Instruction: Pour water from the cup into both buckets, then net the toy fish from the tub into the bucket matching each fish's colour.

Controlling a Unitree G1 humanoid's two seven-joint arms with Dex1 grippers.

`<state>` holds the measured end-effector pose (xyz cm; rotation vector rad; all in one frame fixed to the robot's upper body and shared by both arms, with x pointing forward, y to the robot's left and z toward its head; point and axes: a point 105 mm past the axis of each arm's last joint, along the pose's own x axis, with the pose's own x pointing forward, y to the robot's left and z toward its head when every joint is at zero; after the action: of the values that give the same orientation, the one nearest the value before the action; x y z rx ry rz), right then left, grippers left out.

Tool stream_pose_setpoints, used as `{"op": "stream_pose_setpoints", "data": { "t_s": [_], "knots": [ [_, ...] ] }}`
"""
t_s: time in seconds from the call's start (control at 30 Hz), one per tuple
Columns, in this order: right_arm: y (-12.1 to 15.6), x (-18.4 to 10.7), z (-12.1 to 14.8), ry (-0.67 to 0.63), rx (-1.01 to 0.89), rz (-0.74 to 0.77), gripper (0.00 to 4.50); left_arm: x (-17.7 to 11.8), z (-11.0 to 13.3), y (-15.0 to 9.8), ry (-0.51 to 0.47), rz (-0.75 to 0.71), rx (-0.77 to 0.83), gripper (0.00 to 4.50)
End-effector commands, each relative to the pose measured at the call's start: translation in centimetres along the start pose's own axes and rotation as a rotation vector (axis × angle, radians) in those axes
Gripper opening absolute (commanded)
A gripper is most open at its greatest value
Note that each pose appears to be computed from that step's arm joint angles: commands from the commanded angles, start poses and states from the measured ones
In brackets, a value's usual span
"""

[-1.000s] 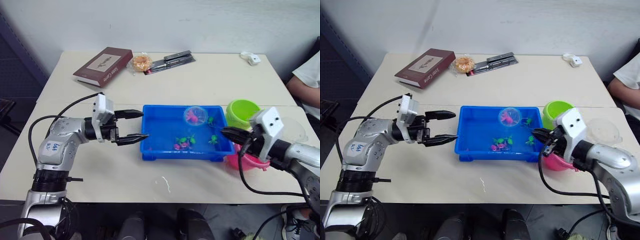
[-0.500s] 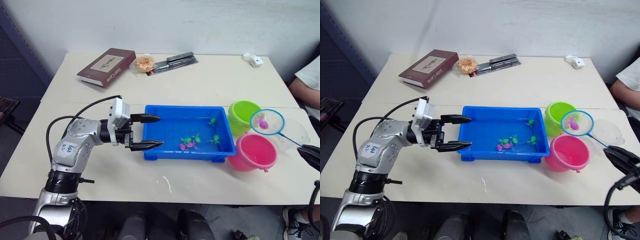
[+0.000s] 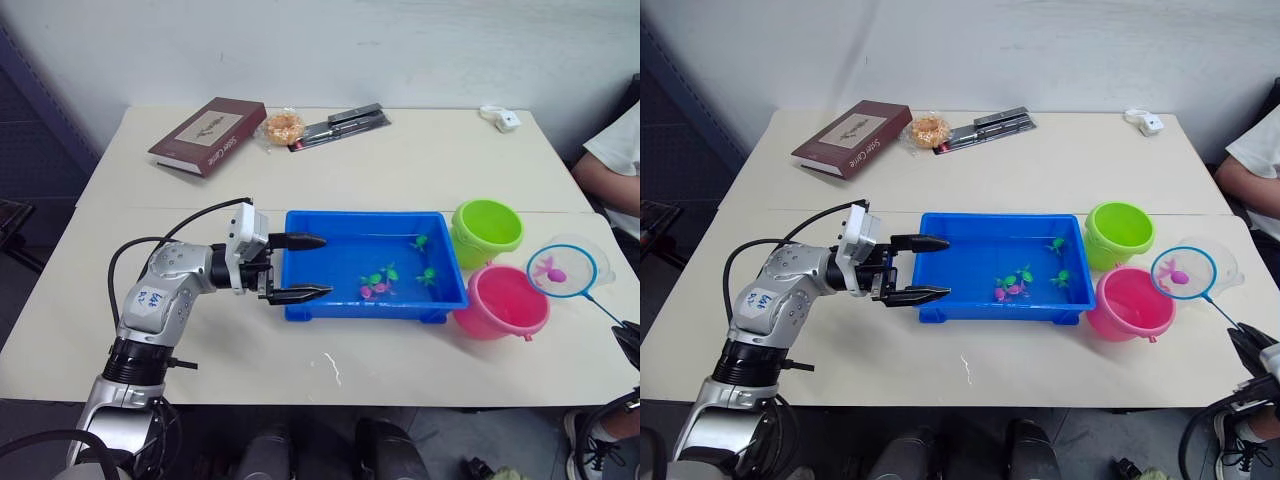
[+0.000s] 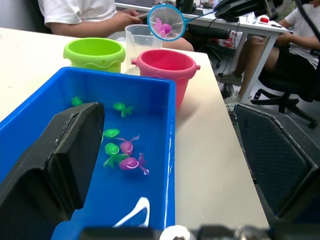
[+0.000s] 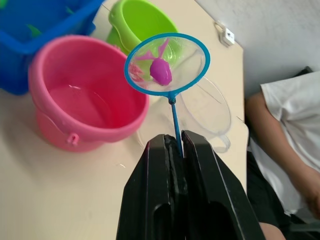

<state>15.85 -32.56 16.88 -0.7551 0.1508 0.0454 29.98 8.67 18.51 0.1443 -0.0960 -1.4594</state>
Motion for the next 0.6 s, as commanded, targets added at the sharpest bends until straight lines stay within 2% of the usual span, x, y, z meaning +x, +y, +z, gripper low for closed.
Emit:
{"op": "stream_pose_setpoints", "data": {
  "t_s": [0.03,0.1,0.3,0.4,0.6],
  "knots": [
    [-0.2,-0.1,0.2,-0.011,-0.204,-0.073,0.00,-0.9,0.6,0.4,0.012,0.024,0.057,4.46],
    [-0.1,0.0,0.0,0.002,-0.285,-0.081,0.00,-1.1,0.6,0.4,0.019,0.023,0.066,4.46],
    [0.1,0.5,-0.1,-0.027,-0.306,-0.092,0.00,-1.0,0.6,0.3,0.012,0.023,0.067,4.46],
    [1.1,0.7,-0.1,-0.040,-0.364,-0.047,0.00,-0.9,0.7,0.3,0.008,0.024,0.066,4.46],
    [2.6,0.8,0.0,-0.065,-0.371,-0.056,0.00,-1.2,1.0,0.2,0.002,0.023,0.067,4.46]
  ]
}}
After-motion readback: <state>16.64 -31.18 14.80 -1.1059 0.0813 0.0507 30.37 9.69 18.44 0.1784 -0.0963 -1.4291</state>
